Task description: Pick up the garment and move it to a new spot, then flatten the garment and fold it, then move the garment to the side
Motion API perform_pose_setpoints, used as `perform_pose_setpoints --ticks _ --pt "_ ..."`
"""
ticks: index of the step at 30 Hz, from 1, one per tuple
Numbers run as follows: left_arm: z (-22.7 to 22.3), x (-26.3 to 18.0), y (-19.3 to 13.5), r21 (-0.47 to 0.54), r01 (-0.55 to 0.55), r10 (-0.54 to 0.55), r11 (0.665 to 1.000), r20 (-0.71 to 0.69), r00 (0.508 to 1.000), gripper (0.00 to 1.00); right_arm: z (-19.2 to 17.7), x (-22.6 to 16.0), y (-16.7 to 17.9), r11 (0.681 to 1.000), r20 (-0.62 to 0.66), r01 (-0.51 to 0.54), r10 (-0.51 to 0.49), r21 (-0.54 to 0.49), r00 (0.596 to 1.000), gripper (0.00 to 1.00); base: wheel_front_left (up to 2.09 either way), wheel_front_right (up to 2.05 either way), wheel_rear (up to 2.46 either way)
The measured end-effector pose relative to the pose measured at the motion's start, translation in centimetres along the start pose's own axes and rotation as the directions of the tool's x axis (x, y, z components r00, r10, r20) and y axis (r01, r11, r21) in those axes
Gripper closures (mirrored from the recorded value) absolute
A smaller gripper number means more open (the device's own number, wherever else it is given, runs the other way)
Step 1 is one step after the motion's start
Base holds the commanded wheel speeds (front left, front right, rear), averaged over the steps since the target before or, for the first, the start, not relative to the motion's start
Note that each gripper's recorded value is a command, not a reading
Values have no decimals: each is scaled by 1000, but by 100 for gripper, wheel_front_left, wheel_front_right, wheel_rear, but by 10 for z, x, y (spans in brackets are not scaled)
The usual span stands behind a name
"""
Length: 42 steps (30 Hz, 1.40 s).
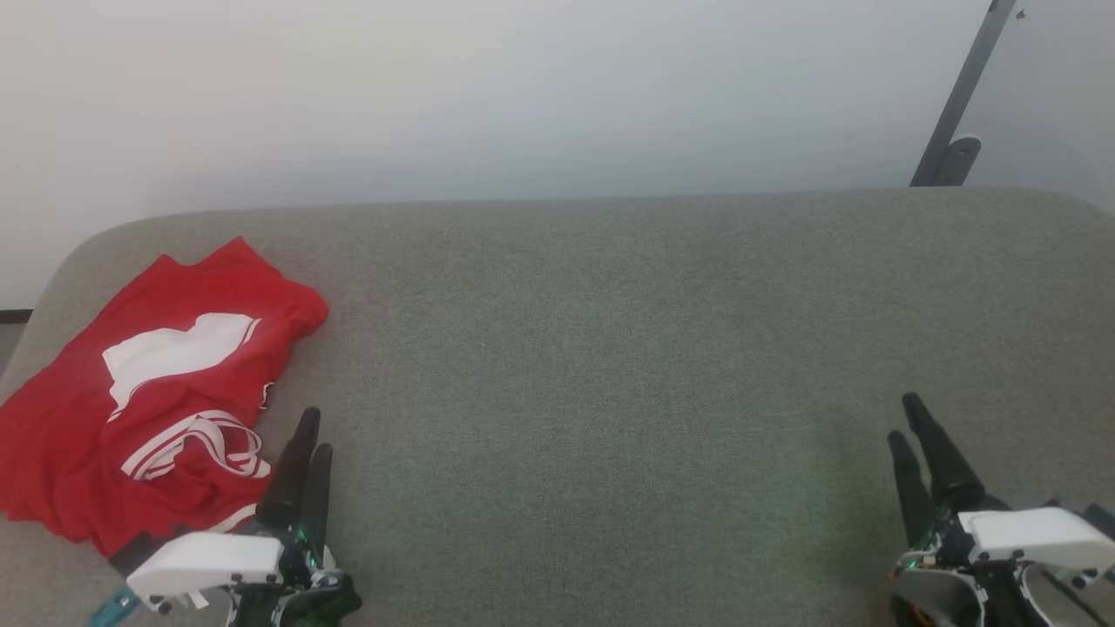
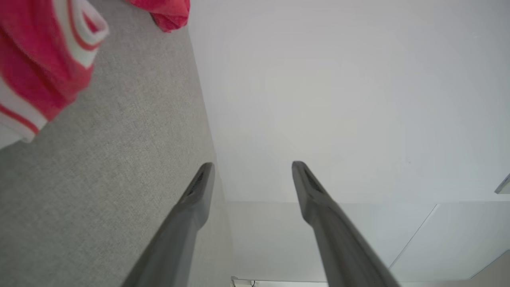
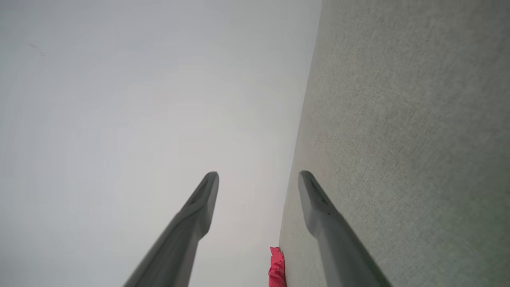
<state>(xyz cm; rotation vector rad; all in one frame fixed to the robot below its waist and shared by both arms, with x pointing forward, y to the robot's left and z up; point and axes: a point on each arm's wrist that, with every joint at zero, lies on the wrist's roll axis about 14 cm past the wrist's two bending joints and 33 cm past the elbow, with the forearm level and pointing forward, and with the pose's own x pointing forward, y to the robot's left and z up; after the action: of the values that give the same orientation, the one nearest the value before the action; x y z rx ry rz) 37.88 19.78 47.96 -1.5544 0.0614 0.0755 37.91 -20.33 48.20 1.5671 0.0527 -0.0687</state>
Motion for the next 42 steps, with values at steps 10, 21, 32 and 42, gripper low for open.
perform_pose_setpoints --ticks 10,21,32,42 --pt "0 7 -9 187 14 -17 982 12 1000 0 10 7 11 989 22 -20 23 -145 999 0 0 0 0" --pt "4 9 -20 427 30 -50 904 35 998 0 12 13 20 914 4 -37 42 -405 999 0 0 0 0" --pt "-4 9 -30 645 46 -78 763 22 997 0 13 17 36 769 -11 -76 90 -634 996 0 0 0 0" --pt "-8 7 -36 769 44 -95 638 23 995 0 16 16 43 611 -15 -83 116 -787 993 0 0 0 0"
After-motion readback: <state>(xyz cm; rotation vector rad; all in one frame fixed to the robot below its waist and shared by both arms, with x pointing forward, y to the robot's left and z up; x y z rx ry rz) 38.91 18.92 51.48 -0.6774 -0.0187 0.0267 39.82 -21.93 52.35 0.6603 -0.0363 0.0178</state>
